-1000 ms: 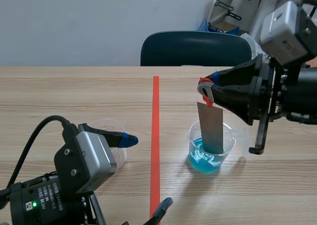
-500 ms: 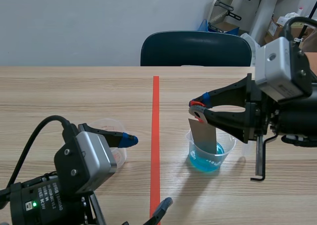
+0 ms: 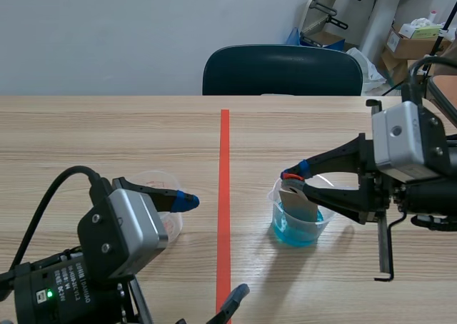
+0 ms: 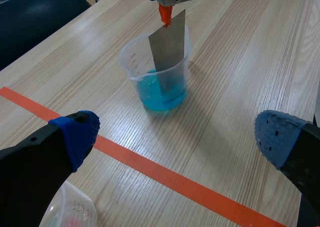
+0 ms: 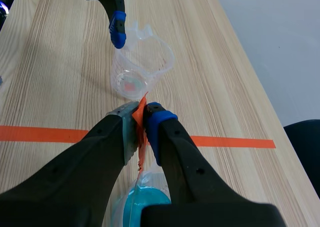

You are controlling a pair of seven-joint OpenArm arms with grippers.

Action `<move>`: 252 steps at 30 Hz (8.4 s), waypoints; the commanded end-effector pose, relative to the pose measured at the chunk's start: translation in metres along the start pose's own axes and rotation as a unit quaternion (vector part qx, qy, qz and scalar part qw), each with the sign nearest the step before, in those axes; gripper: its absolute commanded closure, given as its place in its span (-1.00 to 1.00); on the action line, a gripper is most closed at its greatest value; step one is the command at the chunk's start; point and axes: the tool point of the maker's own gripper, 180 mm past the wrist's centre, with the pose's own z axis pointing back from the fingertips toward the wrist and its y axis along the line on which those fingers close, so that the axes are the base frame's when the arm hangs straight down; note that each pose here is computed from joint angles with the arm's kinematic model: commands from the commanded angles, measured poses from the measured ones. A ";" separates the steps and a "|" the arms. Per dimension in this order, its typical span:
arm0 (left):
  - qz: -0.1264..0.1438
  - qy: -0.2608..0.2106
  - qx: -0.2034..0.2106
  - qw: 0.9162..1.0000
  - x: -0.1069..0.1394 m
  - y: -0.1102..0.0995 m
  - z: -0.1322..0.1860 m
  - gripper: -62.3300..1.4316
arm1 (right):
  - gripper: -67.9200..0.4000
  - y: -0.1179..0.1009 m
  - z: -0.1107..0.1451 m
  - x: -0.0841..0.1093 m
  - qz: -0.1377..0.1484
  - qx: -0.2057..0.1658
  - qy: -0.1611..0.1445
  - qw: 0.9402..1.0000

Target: Do the redox reaction experiment

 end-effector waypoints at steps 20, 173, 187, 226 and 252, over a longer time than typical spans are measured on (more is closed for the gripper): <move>0.003 -0.016 0.000 1.000 0.009 -0.001 -0.001 -1.00 | 0.97 -0.009 0.003 0.006 0.026 0.009 -0.009 1.000; 0.002 -0.014 0.000 1.000 0.008 -0.001 -0.001 -1.00 | 0.97 -0.008 0.003 0.009 0.025 0.009 -0.019 0.999; 0.002 -0.012 0.000 1.000 0.007 -0.001 -0.001 -1.00 | 0.97 -0.010 0.004 0.014 0.027 0.007 -0.031 0.999; 0.003 -0.012 0.000 1.000 0.008 -0.001 -0.001 -1.00 | 0.97 -0.064 0.027 0.070 0.016 -0.073 -0.073 0.995; 0.002 -0.012 0.000 1.000 0.007 -0.001 -0.001 -1.00 | 0.97 -0.089 0.027 0.129 -0.048 -0.096 -0.058 0.993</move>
